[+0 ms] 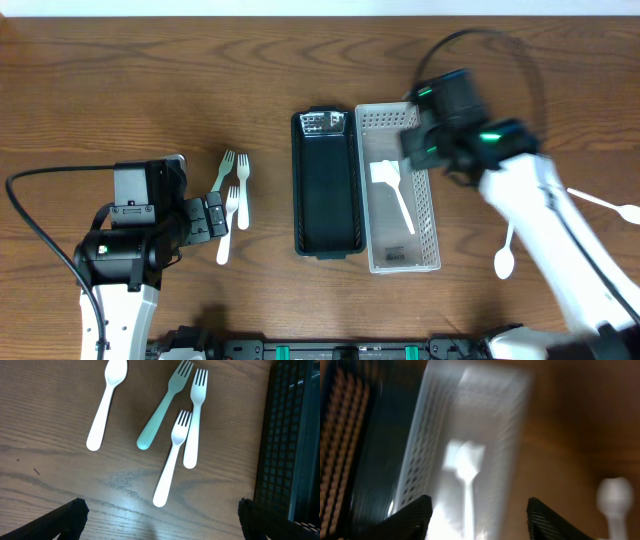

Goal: Pack container
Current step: 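Return the right gripper to the spoons and grasp another white spoon, then carry the spoon over and drop it into the clear basket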

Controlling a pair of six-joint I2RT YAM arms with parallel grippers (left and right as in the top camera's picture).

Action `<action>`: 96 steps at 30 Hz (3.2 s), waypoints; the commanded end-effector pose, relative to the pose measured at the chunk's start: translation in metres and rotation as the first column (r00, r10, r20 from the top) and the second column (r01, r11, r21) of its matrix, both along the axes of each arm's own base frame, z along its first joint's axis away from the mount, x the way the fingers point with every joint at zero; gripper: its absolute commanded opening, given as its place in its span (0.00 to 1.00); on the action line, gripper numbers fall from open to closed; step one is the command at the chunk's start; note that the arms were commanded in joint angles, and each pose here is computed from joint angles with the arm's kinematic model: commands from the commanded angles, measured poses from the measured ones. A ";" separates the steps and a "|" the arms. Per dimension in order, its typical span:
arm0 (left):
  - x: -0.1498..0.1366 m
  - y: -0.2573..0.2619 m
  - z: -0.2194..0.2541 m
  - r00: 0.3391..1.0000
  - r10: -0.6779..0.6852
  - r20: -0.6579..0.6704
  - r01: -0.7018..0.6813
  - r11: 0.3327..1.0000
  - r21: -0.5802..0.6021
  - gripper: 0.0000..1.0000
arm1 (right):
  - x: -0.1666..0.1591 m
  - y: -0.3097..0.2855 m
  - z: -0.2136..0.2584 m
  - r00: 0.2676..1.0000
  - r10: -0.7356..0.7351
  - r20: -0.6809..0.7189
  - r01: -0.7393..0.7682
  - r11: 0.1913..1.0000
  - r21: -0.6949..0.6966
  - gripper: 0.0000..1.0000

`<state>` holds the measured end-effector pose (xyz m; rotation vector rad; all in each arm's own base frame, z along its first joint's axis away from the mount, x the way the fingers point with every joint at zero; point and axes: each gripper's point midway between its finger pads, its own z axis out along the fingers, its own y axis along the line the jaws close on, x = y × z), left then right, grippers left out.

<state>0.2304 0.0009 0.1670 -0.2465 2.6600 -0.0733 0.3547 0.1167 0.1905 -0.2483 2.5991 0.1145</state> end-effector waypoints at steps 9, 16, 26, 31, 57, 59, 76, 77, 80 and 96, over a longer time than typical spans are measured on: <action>0.003 0.000 0.007 1.000 0.005 0.018 -0.005 1.000 -0.005 0.98 | -0.004 -0.173 -0.036 0.978 -0.171 -0.121 0.142 0.965 -0.222 0.90; 0.003 0.000 0.007 1.000 0.005 0.018 -0.005 1.000 -0.005 0.98 | -0.006 -0.201 -0.106 0.954 -0.154 -0.258 0.097 0.970 -0.221 0.92; 0.003 0.000 0.007 1.000 0.005 0.018 -0.005 1.000 -0.005 0.98 | -0.004 -0.200 -0.174 0.910 -0.133 -0.392 0.078 0.985 -0.152 0.91; 0.003 0.000 0.007 1.000 0.005 0.018 -0.005 1.000 -0.005 0.98 | -0.005 -0.198 -0.195 0.895 -0.125 -0.429 0.072 0.988 -0.136 0.91; 0.003 0.000 0.007 1.000 0.005 0.018 -0.005 1.000 -0.005 0.98 | -0.012 -0.198 -0.209 0.872 -0.138 -0.470 0.087 0.988 -0.128 0.28; 0.003 0.000 0.007 1.000 0.005 0.018 -0.005 1.000 -0.005 0.98 | -0.012 -0.198 -0.209 0.872 -0.138 -0.470 0.087 0.988 -0.128 0.24; 0.003 0.000 0.007 1.000 0.005 0.018 -0.005 1.000 -0.005 0.98 | -0.007 -0.199 -0.208 0.872 -0.194 -0.450 0.152 0.980 -0.128 0.02; 0.003 0.000 0.007 1.000 0.005 0.019 -0.005 1.000 -0.005 0.98 | -0.006 -0.200 -0.208 0.870 -0.209 -0.447 0.169 0.977 -0.128 0.01; 0.003 0.000 0.007 1.000 0.005 0.019 -0.005 1.000 -0.005 0.98 | -0.003 -0.200 -0.207 0.859 -0.263 -0.439 0.231 0.965 -0.125 0.01; 0.003 0.000 0.007 1.000 0.005 0.018 -0.005 1.000 -0.005 0.98 | 0.041 -0.106 0.001 0.955 -0.285 -0.081 0.289 0.956 0.049 0.01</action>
